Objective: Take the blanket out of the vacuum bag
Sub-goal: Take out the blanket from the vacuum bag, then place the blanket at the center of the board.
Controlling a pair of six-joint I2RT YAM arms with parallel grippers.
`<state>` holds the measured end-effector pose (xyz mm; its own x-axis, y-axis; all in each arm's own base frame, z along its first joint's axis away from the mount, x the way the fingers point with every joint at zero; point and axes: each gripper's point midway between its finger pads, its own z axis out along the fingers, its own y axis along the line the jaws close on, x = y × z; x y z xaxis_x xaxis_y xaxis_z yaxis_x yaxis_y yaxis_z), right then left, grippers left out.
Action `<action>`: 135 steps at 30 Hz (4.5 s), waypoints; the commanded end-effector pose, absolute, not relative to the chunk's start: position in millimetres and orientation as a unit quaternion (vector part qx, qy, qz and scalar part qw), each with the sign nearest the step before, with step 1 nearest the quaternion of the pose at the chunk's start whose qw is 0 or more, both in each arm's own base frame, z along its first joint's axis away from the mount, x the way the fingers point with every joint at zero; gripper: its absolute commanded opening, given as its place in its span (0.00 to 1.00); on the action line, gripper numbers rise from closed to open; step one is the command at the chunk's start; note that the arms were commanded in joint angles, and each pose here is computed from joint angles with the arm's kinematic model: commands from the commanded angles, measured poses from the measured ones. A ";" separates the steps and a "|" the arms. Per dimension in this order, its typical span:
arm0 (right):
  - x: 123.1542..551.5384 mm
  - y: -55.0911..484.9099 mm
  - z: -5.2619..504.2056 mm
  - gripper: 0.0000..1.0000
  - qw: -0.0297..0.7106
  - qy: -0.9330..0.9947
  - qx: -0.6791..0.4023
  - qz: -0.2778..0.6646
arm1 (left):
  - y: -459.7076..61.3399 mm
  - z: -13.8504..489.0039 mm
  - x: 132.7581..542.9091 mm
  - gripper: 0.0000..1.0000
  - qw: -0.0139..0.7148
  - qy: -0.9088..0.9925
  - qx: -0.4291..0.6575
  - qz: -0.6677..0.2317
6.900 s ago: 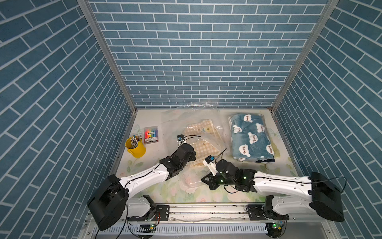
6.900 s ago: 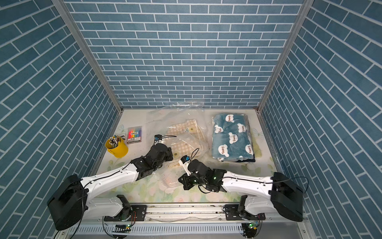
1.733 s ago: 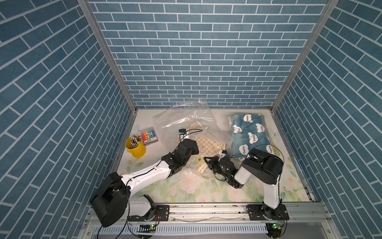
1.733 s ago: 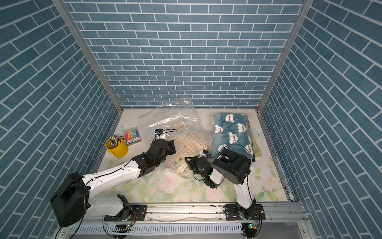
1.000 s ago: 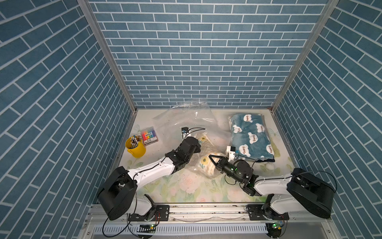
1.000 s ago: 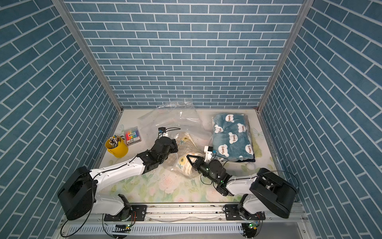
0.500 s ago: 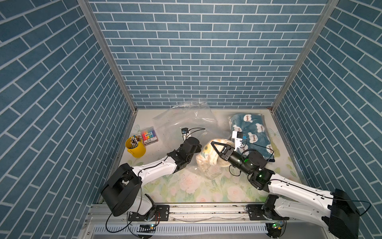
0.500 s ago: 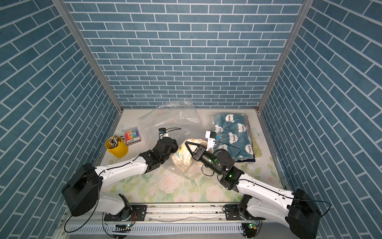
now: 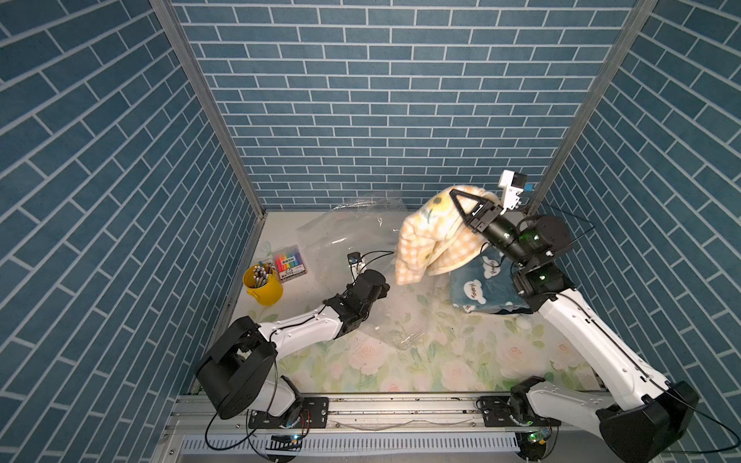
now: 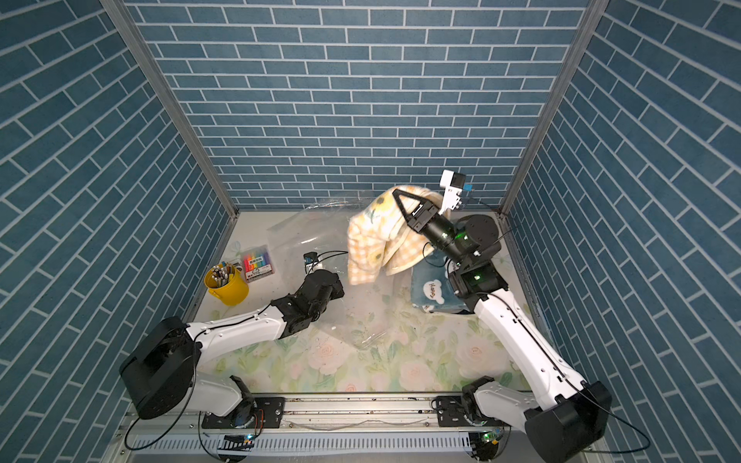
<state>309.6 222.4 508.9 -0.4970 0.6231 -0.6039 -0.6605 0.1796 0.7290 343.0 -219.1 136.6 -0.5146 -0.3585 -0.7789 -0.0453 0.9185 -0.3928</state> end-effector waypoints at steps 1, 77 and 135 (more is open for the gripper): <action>312.2 201.4 530.9 0.00 0.518 0.580 -0.070 0.625 | -205.6 130.6 338.7 0.00 0.480 0.856 -0.129 -0.145; 250.2 -0.8 209.9 0.69 0.453 0.811 0.295 0.222 | -204.8 171.4 324.5 0.00 0.501 0.833 -0.114 -0.206; 449.4 141.6 262.3 0.00 0.446 0.894 -0.045 0.004 | -231.9 148.0 323.9 0.00 0.439 0.868 -0.078 -0.218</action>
<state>447.3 129.0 259.3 -0.6001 -0.1258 -0.7900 -0.0639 0.9919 -0.1094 320.5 -229.8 142.4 -0.6023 -0.3273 -0.7281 0.0504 0.8947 -0.4438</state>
